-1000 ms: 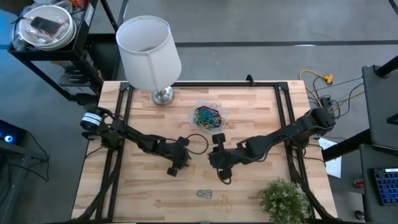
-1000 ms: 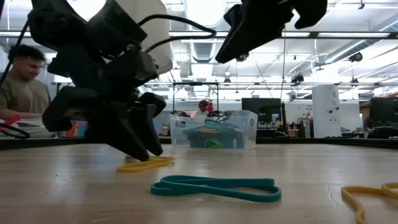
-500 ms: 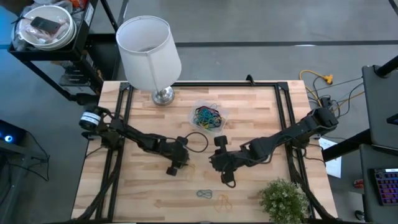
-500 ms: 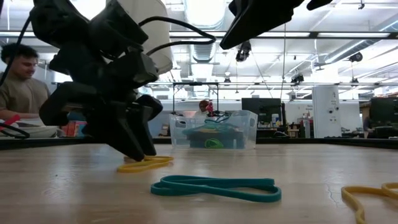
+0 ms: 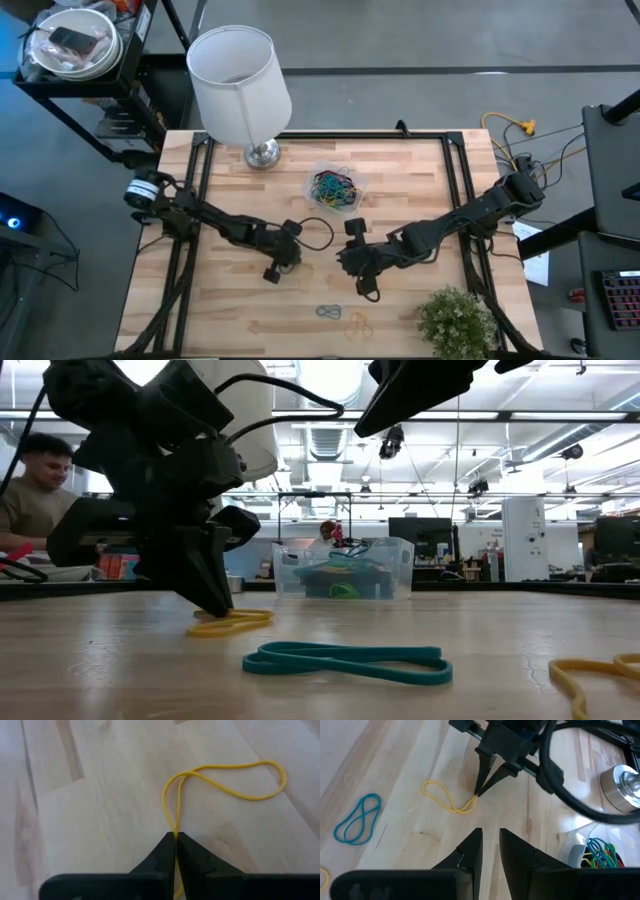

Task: Pick and place rubber bands into bin
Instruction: Put the yellow rubber bands into the bin

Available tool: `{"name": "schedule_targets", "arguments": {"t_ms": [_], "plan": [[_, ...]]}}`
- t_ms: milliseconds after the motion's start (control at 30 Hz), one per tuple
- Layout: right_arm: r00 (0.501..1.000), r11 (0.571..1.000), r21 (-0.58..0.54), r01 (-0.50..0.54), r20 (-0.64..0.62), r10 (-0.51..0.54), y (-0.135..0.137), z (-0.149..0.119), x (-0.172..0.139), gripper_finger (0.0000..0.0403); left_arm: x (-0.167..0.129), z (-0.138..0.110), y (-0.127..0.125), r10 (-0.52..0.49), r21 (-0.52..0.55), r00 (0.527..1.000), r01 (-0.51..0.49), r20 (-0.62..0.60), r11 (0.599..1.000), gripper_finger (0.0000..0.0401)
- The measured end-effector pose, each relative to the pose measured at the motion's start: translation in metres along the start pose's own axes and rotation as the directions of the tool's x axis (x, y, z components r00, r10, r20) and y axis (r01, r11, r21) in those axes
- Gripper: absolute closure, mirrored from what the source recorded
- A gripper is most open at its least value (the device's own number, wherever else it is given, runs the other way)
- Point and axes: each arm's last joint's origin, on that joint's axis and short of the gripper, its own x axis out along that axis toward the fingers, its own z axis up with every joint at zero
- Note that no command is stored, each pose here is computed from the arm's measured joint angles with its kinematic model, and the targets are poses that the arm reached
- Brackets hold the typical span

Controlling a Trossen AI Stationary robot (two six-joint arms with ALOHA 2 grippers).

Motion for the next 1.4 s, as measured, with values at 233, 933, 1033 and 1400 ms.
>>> {"name": "schedule_targets", "arguments": {"t_ms": [233,933,1033,1400], "plan": [[0.999,1.000,0.024,-0.001,-0.032,0.002,0.002,-0.003,-0.004,0.0344,-0.019,0.007,-0.005,0.243,0.068,0.970,-0.242,-0.001,0.968,0.0401],[0.989,0.978,0.204,-0.045,-0.129,0.072,0.037,-0.019,-0.025,0.0344,-0.087,0.055,0.029,0.557,0.050,0.751,-0.611,0.354,0.790,0.0401],[0.989,0.980,0.193,-0.054,-0.126,0.080,0.041,-0.019,-0.027,0.0344,-0.090,0.057,0.045,0.606,0.014,0.698,-0.660,0.381,0.751,0.0401],[0.990,0.980,0.187,-0.065,-0.114,0.088,0.045,-0.018,-0.029,0.0344,-0.081,0.041,0.111,0.685,-0.066,0.651,-0.707,0.328,0.704,0.0401]]}}
